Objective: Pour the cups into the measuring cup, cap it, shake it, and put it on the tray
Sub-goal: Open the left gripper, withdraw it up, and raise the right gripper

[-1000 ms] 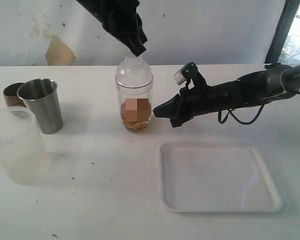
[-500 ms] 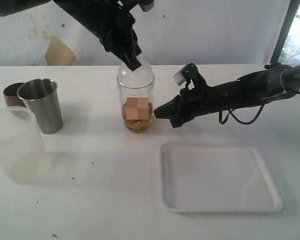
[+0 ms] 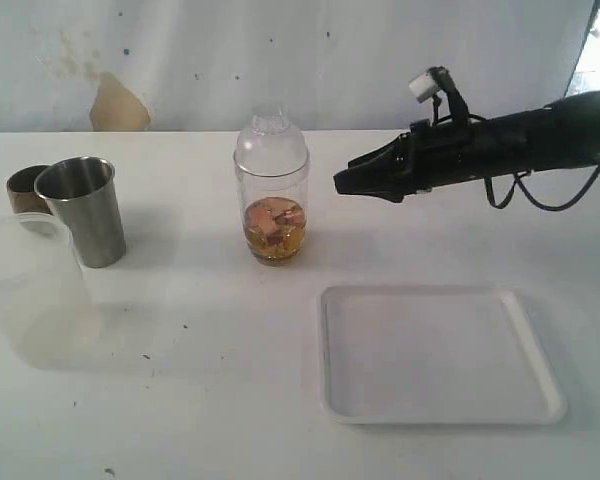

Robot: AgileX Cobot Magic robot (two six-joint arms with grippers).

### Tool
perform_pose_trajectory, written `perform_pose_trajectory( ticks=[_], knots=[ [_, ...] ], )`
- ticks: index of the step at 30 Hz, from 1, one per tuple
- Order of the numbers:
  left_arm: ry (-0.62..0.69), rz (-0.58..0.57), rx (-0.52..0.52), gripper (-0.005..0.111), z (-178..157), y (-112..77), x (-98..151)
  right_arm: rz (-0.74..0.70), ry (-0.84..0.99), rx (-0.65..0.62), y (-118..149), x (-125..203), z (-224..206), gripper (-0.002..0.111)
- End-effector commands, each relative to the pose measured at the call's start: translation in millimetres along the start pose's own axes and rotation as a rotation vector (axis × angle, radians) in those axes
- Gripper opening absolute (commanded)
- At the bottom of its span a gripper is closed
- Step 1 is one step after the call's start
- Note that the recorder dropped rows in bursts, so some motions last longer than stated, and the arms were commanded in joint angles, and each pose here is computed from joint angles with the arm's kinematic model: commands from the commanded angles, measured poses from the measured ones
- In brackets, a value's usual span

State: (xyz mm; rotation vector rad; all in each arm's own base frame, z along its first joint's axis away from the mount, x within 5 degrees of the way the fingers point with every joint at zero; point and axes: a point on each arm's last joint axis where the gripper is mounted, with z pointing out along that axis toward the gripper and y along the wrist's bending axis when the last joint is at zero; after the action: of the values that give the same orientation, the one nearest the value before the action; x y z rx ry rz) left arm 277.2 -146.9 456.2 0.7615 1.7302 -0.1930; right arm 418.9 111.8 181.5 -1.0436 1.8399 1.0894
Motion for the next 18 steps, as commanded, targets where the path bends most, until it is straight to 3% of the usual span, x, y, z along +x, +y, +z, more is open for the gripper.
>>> perform_pose_trajectory(
  ticks=[1, 2, 6, 12, 14, 18],
  knots=[
    [-0.211, -0.134, -0.094, 0.000, -55.5, -6.9, 19.2, -0.030, 0.069, 0.007, 7.4, -4.0, -2.3, 0.055],
    [-0.255, -0.148, -0.114, 0.000, -78.0, -13.6, 37.7, -0.018, 0.096, 0.055, 7.5, -9.0, -13.5, 0.054],
    [-0.342, -0.201, -0.147, 0.000, -117.4, -28.8, 81.5, -0.048, 0.059, 0.075, 26.6, -29.1, -36.9, 0.054],
    [-0.394, -0.231, -0.159, 0.000, -157.6, -48.5, 135.0, -0.093, 0.018, 0.123, 63.1, -27.7, -51.1, 0.055],
    [-0.410, -0.267, -0.152, 0.000, -165.9, -52.5, 144.9, -0.076, 0.004, 0.193, 63.9, -18.3, -51.7, 0.063],
    [-0.414, -0.278, -0.147, 0.000, -173.1, -55.9, 152.5, -0.091, -0.004, 0.158, 65.2, -12.3, -40.4, 0.083]
  ],
)
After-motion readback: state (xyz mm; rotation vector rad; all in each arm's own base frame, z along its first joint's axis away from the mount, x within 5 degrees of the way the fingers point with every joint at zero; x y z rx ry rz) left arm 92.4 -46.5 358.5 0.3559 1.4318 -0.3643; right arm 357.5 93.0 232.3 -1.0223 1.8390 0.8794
